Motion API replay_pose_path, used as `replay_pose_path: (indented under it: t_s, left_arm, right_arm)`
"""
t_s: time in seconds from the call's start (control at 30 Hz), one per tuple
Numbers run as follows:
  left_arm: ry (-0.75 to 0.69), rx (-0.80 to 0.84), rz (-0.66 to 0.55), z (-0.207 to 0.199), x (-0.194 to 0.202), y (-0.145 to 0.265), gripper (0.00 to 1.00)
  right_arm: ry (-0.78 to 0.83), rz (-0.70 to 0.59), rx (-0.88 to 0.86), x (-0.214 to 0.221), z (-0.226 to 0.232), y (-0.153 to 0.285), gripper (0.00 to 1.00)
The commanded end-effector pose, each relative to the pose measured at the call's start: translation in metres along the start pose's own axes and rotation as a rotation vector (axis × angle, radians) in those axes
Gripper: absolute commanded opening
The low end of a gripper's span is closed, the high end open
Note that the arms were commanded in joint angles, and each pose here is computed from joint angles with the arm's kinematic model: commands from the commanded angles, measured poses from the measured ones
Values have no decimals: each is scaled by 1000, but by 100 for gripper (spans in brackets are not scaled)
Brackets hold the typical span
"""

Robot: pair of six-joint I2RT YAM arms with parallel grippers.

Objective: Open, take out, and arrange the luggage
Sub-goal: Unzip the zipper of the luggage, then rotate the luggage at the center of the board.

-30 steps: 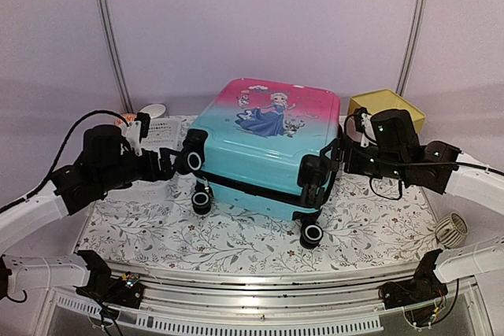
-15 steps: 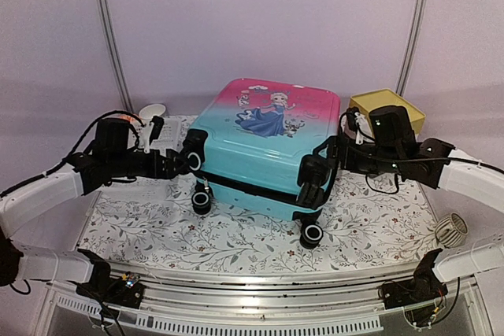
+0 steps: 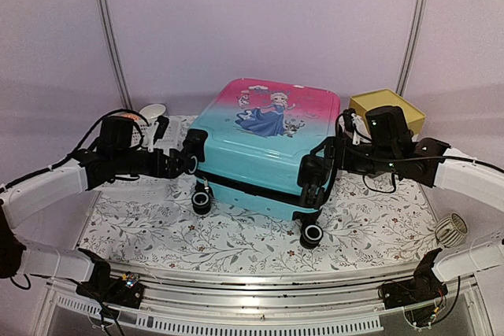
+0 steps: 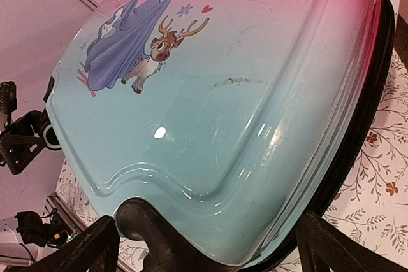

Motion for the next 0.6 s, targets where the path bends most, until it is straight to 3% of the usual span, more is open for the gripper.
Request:
replay_pose_path:
  t_s: [0.0, 0.23, 0.57]
  left_arm:
    - [-23, -22, -37, -1, -17, 13, 98]
    - [-21, -67, -20, 2, -21, 19, 98]
    - [2, -10, -8, 2, -23, 9, 98]
  right_arm:
    - [5, -29, -16, -8, 2, 2, 99]
    - [-6, -55, -5, -15, -2, 6, 99]
    - [-38, -90, -4, -33, -12, 13, 99]
Point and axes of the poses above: each gripper's point midway between its finger pads, its own y axis back along the fingers, its own z axis along the line the jaws close on, x = y × z, the point moved 3 cm from there along y, back along the fingers, and after that the axes turned 6 degrees about -y, right-handed, at the moved point
